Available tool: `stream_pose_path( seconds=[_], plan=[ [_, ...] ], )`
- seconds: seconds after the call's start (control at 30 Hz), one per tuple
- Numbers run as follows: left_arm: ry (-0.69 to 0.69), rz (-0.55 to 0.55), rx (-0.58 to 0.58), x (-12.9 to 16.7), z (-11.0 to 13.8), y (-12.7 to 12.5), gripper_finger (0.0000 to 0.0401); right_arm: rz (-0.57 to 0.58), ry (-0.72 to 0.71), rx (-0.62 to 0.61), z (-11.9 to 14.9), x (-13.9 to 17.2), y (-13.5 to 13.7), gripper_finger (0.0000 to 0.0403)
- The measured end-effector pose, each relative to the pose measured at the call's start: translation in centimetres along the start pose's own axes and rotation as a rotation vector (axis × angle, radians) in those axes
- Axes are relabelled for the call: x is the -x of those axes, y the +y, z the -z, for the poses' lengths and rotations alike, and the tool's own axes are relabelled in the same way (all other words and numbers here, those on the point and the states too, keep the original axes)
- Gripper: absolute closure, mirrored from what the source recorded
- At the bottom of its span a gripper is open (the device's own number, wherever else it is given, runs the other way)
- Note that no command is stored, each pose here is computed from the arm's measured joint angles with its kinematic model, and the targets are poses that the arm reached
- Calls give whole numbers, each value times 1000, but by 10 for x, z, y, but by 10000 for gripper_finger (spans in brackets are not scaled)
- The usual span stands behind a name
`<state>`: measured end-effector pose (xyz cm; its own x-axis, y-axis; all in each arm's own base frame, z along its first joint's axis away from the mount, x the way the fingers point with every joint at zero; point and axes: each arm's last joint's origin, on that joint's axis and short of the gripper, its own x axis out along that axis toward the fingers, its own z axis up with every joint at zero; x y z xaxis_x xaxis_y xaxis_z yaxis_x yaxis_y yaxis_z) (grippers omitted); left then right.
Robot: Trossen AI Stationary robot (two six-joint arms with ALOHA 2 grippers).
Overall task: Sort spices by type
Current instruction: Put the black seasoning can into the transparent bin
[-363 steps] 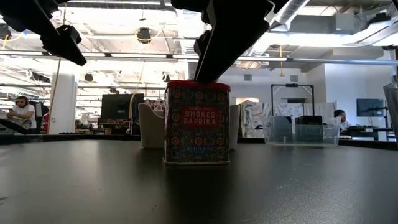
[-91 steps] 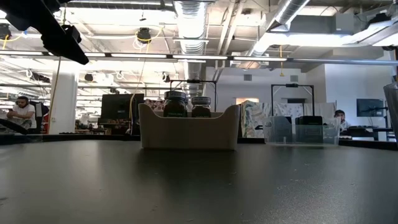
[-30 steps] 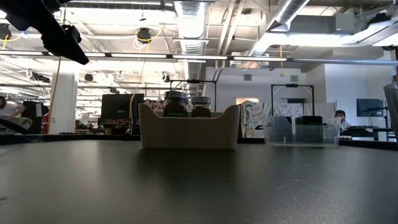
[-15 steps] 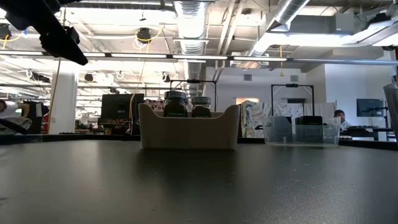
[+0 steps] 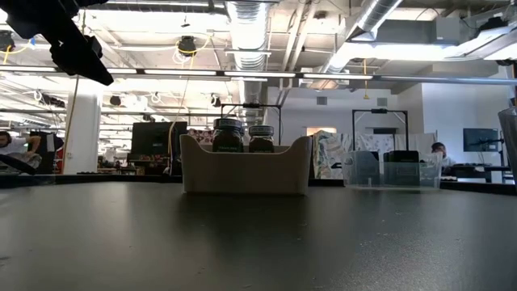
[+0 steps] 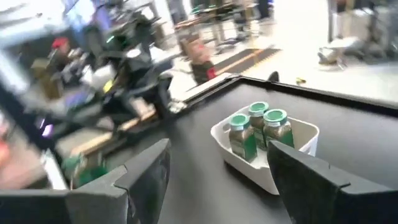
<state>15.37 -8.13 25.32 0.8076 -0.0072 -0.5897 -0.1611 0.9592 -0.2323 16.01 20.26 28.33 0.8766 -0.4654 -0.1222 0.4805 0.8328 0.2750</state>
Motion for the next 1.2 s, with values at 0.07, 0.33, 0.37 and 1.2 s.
stream_pose_path(
  seconds=[0.07,0.33,0.37,1.2],
  plan=[
    [0,0,0,0,0,0,83,46,-17,-69,0,-16,5,108],
    [-9,-12,3,0,0,0,83,181,56,-29,2,-80,5,108],
    [-15,-19,17,0,-1,1,83,187,69,-30,0,-87,4,108],
    [-36,-247,131,-27,-53,-30,83,359,307,63,-60,-104,-79,108]
  ],
)
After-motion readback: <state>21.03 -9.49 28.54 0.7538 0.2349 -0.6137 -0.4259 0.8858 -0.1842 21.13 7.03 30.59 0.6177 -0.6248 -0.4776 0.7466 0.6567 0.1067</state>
